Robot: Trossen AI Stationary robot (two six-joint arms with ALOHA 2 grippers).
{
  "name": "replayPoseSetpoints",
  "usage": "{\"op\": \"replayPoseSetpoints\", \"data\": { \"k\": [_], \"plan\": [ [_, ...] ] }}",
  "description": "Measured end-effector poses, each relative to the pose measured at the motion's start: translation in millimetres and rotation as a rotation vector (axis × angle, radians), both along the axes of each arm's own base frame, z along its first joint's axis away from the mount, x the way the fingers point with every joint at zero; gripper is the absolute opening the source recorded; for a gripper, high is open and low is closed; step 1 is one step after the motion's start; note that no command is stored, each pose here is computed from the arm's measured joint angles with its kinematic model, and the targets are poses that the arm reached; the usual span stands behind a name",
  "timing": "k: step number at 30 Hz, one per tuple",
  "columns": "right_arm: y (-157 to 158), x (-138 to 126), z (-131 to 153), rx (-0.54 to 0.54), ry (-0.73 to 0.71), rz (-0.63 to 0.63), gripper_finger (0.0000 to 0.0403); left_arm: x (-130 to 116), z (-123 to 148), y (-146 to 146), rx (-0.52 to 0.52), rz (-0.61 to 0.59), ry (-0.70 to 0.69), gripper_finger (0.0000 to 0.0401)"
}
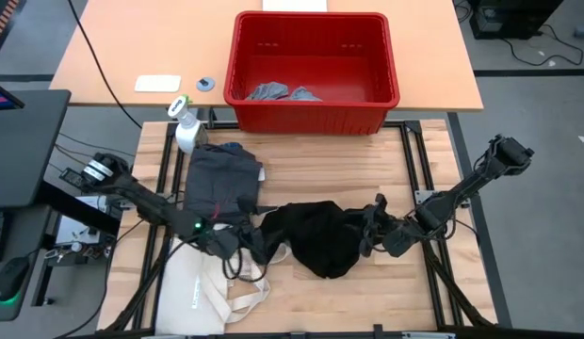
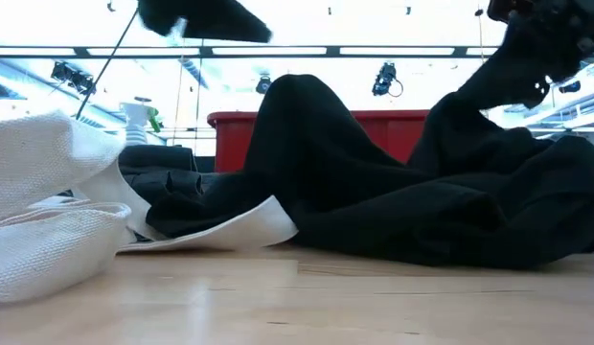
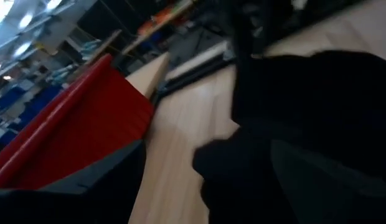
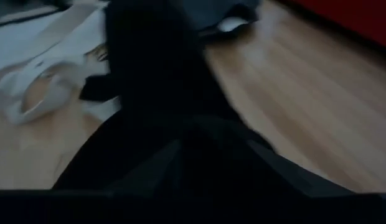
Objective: Fold Laundry from Bin
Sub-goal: Fold the black shirt
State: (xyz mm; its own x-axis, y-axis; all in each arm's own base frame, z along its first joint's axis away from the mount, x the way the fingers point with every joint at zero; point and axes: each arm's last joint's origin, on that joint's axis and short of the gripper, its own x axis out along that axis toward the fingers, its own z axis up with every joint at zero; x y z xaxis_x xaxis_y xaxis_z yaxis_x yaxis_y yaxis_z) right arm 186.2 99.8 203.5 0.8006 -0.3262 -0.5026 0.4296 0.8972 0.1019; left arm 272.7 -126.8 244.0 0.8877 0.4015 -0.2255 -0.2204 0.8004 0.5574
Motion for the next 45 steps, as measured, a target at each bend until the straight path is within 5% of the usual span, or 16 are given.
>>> {"op": "replayPoseSetpoints", "data": {
  "k": [5,10,15,24,30,37,41,45],
  "plan": [
    [-19.2,-5.2,38.6,0.003,0.0,-0.164,0.0181,-19.5,0.2,-11.8,-0.102,-0.161,0.099,0.0348],
    [-40.3,-3.6,62.0,-0.033,0.044,-0.279,0.0181,-12.3,-13.5,-15.6,-0.26,-0.274,0.167,0.0348],
    [-33.7,17.7,58.4,-0.002,0.084,-0.082,0.0181,8.5,-39.9,-7.7,-0.233,-0.222,0.215,0.0342],
    [16.0,54.4,28.0,-0.023,0.072,0.178,0.0181,42.7,-61.8,43.1,-0.256,0.082,0.117,0.0311],
    [46.8,57.8,16.2,-0.006,0.069,0.375,0.0181,51.8,-57.9,87.5,-0.202,0.285,0.048,0.0244],
    [51.8,66.9,-14.9,-0.031,0.169,0.324,0.0181,52.9,-56.7,146.5,-0.146,0.462,0.062,0.018],
    [41.0,71.5,-37.2,-0.031,0.287,0.239,0.0181,49.2,-40.0,138.3,-0.106,0.352,0.072,0.0165],
    [24.6,64.7,-44.8,-0.048,0.374,0.063,0.0181,48.3,-29.0,106.0,-0.178,-0.003,0.094,0.016]
  ]
}}
